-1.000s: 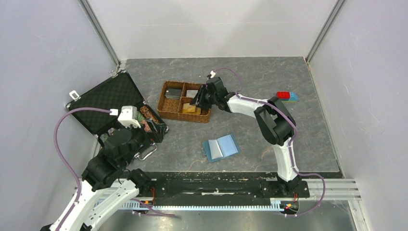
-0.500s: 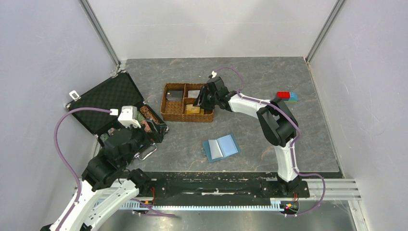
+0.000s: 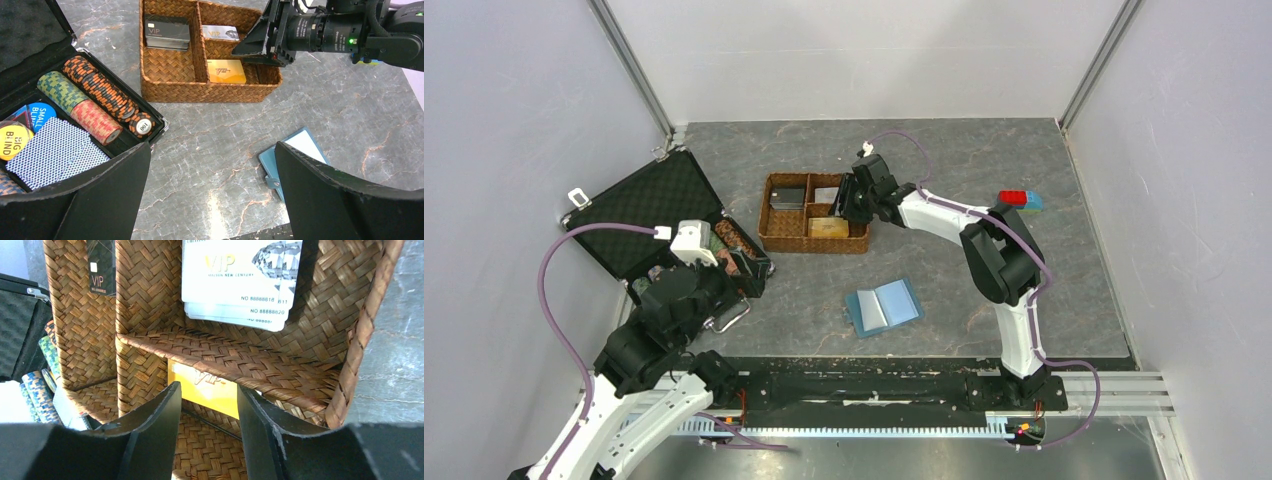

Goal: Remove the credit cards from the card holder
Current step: Place the credit card in the storage box, then reset both arms

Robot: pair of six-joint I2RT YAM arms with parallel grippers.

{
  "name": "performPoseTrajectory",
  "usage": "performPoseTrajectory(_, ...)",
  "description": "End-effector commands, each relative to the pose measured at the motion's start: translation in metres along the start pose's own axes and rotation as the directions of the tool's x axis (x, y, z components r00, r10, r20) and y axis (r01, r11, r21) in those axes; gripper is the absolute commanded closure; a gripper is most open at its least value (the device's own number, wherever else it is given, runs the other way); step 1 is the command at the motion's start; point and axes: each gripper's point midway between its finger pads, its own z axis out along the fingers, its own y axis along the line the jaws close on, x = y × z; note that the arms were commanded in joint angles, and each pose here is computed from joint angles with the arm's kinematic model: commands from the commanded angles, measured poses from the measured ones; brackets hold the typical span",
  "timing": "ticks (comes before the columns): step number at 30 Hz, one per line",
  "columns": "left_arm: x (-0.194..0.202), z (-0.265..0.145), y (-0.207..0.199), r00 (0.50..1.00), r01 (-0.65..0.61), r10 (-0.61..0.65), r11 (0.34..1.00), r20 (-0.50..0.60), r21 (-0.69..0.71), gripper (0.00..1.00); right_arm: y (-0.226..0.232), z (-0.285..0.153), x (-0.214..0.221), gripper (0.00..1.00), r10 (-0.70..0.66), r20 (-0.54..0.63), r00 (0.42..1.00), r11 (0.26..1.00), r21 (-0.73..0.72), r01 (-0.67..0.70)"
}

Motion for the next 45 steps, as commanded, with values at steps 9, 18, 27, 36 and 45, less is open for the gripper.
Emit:
performPoseTrajectory(9,-0.003,0.002,-0.001,0.999,-0.039,0.038,0.999,0.013,0.010,0.00,0.065,-0.047,-0.049,0.52,-0.095,0.120,0.988,0.985,-0.130,0.110)
performPoseTrajectory(18,-0.003,0.002,-0.012,0.999,-0.037,0.037,0.998,-0.010,0.056,0.00,0.060,-0.122,-0.052,0.46,-0.304,0.242,0.921,0.931,-0.128,0.341)
performPoseTrajectory(27,-0.013,0.004,-0.028,1.000,-0.006,0.009,0.995,-0.025,0.104,0.00,-0.019,-0.225,-0.043,0.02,-0.432,0.378,0.819,0.902,0.161,0.401)
performPoseTrajectory(36,-0.023,0.005,-0.046,0.998,0.063,-0.065,0.982,0.005,0.176,0.00,-0.068,-0.284,-0.014,0.02,-0.418,0.449,0.789,0.908,0.233,0.348)
performPoseTrajectory(45,-0.018,0.007,-0.070,0.991,0.129,-0.132,0.945,-0.011,0.302,0.00,-0.093,-0.310,-0.001,0.02,-0.298,0.544,0.784,0.952,0.225,0.206)
